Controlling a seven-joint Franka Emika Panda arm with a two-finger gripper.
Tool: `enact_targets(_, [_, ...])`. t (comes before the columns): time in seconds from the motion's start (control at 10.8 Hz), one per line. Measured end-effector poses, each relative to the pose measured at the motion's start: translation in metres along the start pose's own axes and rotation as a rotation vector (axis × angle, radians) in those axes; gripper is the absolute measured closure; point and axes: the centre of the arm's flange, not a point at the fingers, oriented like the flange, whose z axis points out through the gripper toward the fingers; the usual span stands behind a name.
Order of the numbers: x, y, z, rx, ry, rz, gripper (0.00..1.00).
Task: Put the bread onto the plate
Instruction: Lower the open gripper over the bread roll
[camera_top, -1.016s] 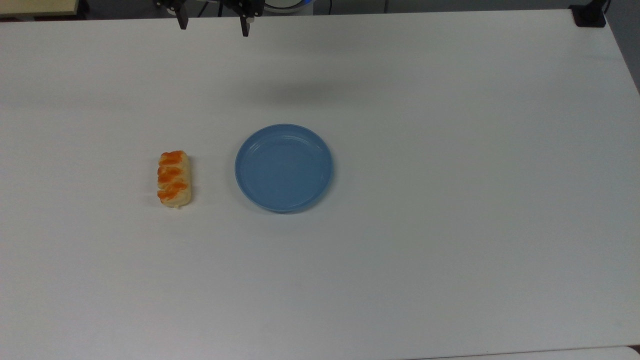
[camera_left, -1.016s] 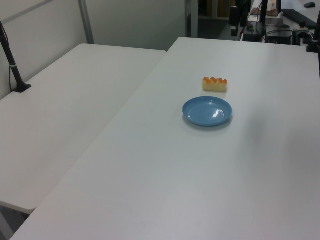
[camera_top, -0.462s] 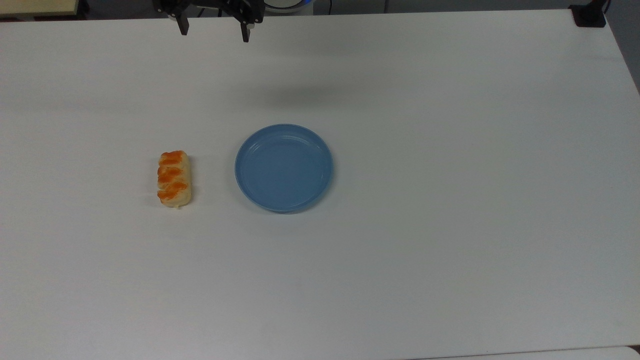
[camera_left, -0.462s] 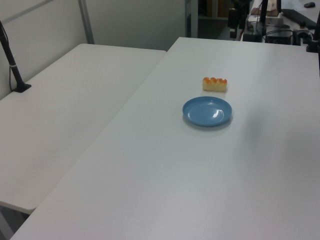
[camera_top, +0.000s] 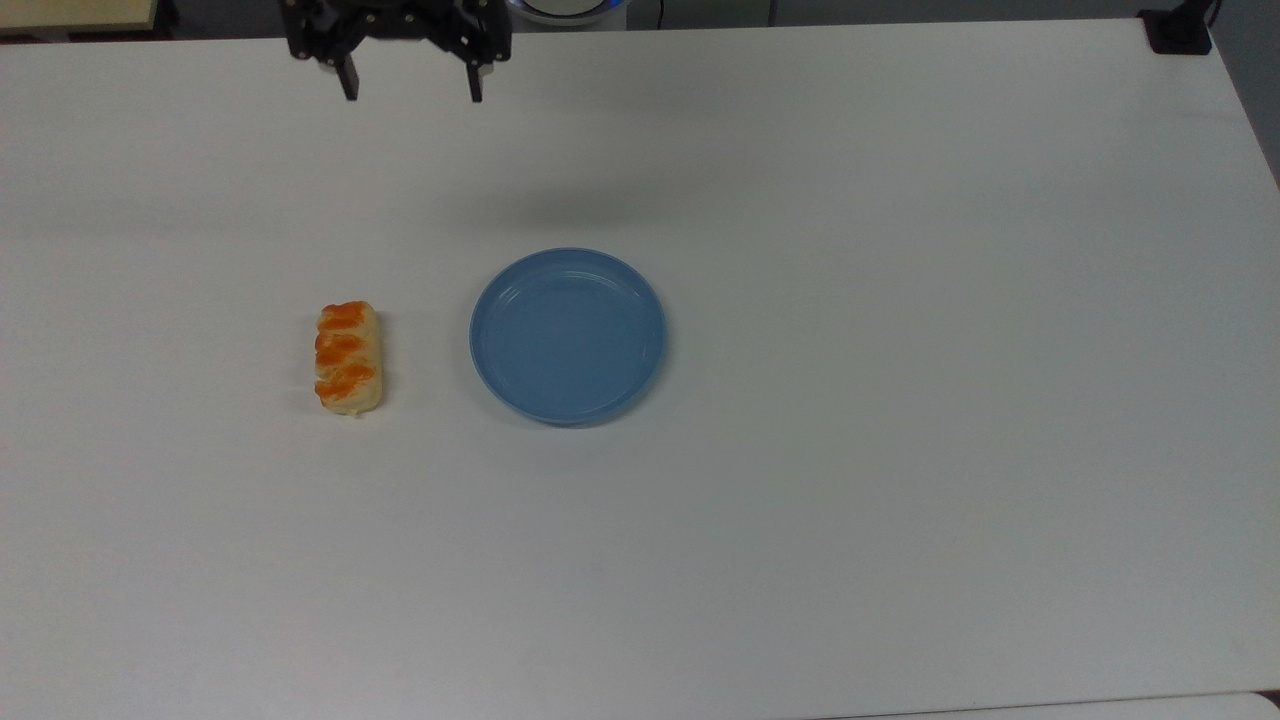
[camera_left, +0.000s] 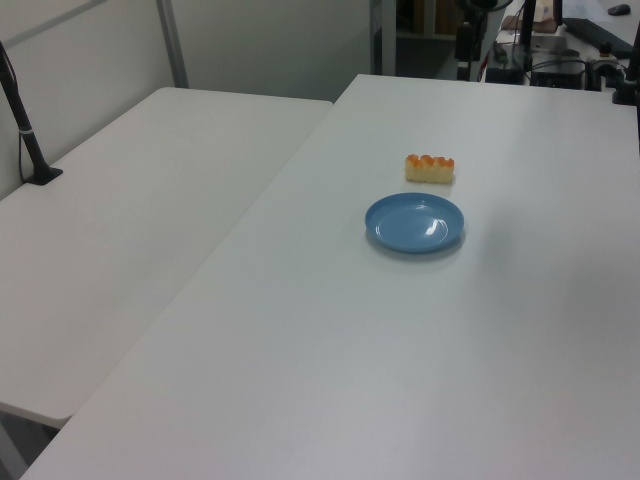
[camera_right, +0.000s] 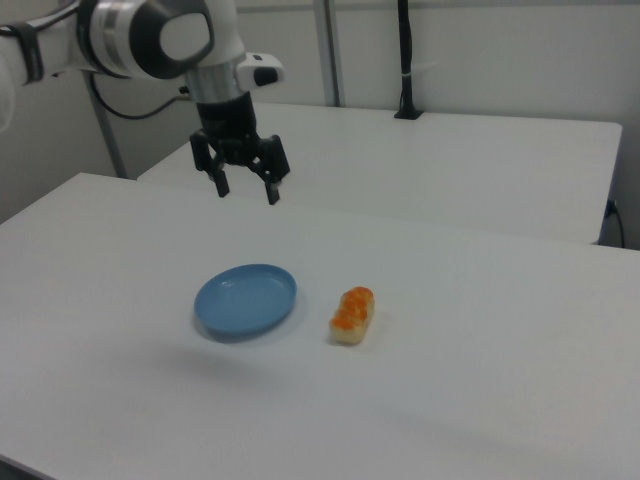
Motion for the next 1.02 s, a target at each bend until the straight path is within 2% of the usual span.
enact_targets(0.18, [0.015, 0.022, 0.028, -0.009, 0.006, 0.009, 0.0])
enact_targets(0.55, [0.045, 0.064, 0.107, -0.062, -0.005, 0.033, 0.0])
enact_targets(0.83, [0.056, 0.089, 0.162, -0.065, -0.029, 0.052, 0.0])
enact_targets(1.02, [0.06, 0.099, 0.192, -0.092, -0.049, 0.044, 0.0])
